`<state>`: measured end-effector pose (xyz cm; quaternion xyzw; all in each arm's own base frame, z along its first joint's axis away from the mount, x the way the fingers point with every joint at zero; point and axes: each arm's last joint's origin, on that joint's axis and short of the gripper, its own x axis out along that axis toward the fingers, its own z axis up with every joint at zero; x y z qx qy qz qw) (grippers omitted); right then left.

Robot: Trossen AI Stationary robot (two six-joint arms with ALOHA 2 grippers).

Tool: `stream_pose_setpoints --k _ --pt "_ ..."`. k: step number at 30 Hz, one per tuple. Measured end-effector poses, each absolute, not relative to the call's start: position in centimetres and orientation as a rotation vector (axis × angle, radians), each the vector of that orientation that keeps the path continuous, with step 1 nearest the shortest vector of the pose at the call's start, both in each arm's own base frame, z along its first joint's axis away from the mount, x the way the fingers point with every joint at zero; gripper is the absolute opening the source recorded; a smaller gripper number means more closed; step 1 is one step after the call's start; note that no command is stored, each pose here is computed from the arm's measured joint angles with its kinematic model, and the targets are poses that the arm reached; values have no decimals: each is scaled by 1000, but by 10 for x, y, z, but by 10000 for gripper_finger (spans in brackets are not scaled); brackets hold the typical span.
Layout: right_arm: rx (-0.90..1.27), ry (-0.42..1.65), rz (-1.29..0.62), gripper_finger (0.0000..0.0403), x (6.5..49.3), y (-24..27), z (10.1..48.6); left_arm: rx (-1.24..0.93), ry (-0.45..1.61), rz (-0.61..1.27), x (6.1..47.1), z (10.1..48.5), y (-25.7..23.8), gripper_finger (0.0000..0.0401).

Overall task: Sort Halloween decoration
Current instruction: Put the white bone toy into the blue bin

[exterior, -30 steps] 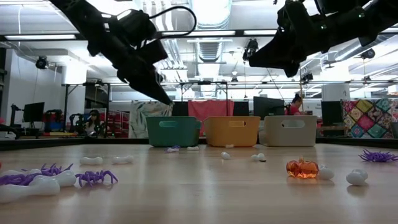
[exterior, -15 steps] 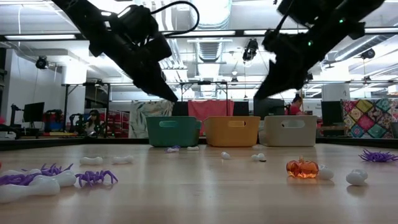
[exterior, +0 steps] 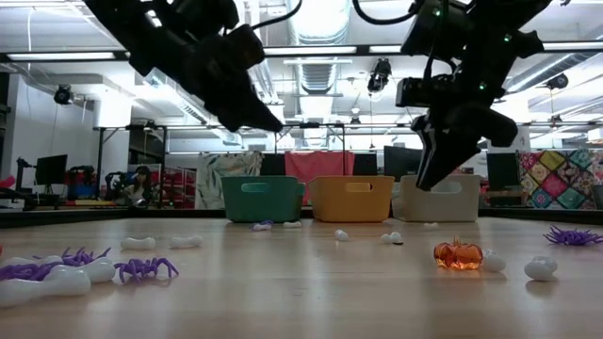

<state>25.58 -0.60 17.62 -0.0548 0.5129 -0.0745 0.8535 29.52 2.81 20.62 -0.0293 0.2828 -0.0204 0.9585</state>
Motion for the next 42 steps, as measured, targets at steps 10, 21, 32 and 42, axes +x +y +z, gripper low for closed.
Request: stream_pose_setpoints --k 10,21,32,42 --pt "-99 1117 -100 142 254 -4 173 -69 549 -24 297 208 27 0" --pt "54 1297 61 153 240 13 163 -74 543 -23 297 209 27 0" --pt "11 1287 74 151 238 31 160 -65 538 -25 297 209 27 0" --pt "66 1322 94 145 228 42 148 -61 537 -26 297 209 27 0"
